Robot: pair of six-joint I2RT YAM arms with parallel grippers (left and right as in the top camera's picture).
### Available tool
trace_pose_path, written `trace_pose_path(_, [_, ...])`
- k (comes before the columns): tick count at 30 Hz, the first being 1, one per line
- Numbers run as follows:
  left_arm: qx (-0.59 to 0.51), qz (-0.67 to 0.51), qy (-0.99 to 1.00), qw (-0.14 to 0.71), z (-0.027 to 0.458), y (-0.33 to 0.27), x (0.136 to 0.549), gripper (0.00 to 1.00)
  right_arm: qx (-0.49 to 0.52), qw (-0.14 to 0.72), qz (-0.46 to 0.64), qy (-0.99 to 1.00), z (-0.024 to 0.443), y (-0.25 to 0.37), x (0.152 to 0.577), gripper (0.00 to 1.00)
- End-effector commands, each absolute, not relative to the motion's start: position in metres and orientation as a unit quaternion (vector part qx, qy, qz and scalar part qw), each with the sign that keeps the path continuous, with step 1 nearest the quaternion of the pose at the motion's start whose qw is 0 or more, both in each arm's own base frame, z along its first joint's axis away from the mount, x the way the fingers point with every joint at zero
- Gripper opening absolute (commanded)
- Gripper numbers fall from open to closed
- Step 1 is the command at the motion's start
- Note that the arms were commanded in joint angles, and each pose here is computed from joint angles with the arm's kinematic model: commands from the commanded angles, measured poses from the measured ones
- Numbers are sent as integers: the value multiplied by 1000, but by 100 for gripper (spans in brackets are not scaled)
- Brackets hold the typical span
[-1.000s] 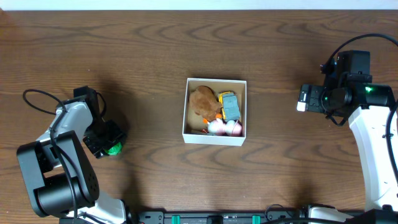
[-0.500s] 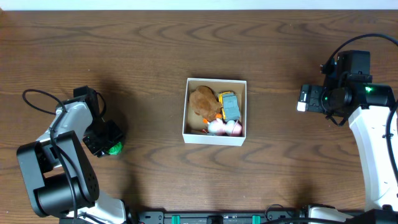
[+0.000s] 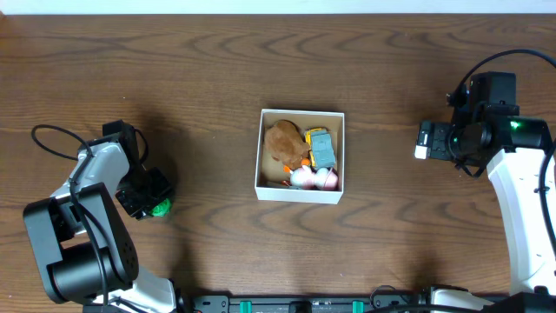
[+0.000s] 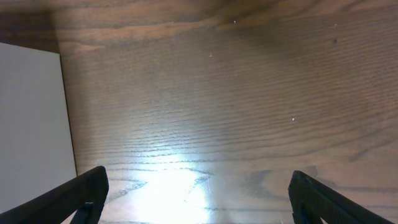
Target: Pack container
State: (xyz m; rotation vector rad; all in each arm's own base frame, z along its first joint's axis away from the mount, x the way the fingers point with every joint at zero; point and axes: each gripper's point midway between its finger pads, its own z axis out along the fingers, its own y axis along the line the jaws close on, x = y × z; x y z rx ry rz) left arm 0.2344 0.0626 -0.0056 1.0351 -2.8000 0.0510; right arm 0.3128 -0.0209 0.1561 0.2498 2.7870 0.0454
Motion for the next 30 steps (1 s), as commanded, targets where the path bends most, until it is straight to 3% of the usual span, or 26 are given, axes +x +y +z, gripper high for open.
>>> trace_pose_path(1, [346, -4, -933, 98, -14, 66, 222, 43, 83, 167, 14, 982, 154, -22, 313, 94])
trace_pose_path(5, [342, -3, -936, 85, -9, 68, 230, 35, 83, 167, 14, 982, 155, -22, 313, 94])
trace_pose_path(10, [326, 0, -945, 37, 26, 71, 259, 19, 83, 169, 14, 982, 155, -22, 313, 94])
trace_pose_path(12, [308, 2, -951, 7, 49, 68, 275, 7, 83, 169, 14, 982, 155, -22, 313, 93])
trace_pose_path(18, [208, 20, -969, -133, 154, 27, 326, 6, 83, 172, 14, 982, 155, -22, 315, 93])
trace_pose_path(22, [70, 44, -971, -224, 214, -38, 339, 6, 83, 175, 14, 981, 156, -22, 316, 94])
trace_pose_path(26, [-78, 73, -959, -262, 234, -119, 328, 6, 83, 174, 14, 981, 156, -22, 316, 94])
trace_pose_path(30, [-195, 86, -945, -246, 218, -182, 308, 6, 83, 178, 14, 980, 156, -22, 318, 94])
